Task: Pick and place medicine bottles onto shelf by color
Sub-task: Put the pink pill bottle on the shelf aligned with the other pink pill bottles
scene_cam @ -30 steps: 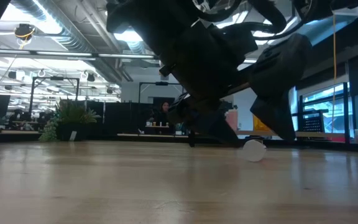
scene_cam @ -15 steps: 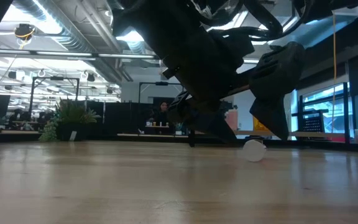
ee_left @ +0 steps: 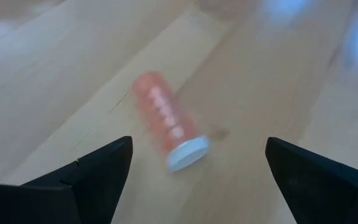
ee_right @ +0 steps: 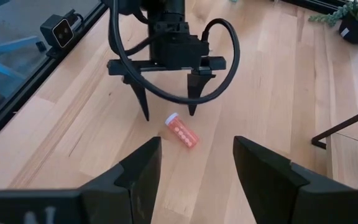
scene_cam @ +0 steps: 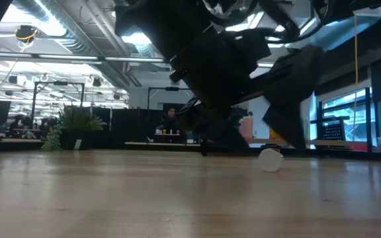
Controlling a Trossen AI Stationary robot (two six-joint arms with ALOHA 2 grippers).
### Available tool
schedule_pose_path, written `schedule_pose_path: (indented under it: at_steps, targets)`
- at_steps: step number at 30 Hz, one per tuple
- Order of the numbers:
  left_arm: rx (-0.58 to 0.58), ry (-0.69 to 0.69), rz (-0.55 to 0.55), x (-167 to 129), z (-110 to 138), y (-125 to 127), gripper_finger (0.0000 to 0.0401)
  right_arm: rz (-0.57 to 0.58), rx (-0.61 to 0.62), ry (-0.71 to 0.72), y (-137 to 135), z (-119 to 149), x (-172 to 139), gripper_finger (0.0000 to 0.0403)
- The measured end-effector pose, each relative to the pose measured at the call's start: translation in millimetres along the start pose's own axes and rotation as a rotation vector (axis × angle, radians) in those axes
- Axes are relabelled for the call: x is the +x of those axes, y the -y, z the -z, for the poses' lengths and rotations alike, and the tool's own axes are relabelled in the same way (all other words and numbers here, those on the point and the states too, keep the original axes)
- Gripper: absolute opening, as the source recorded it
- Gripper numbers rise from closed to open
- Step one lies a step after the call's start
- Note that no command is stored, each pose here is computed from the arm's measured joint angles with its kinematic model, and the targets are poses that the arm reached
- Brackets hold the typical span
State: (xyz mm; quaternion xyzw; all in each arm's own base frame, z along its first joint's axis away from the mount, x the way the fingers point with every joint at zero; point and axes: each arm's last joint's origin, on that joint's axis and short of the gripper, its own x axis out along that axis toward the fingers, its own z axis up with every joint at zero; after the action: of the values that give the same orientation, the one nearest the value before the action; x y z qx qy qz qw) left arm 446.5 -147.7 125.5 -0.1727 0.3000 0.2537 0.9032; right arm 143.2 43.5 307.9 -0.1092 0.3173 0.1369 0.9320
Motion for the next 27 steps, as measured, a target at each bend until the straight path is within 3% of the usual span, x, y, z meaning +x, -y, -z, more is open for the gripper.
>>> schedule_pose_path:
  at_steps: [27]
  targets:
    - [-0.023, -0.048, 0.002, 13, 1, -8, 0.0363, 0.000, -0.001, 0.004, 0, 0, 0, 0.0202]
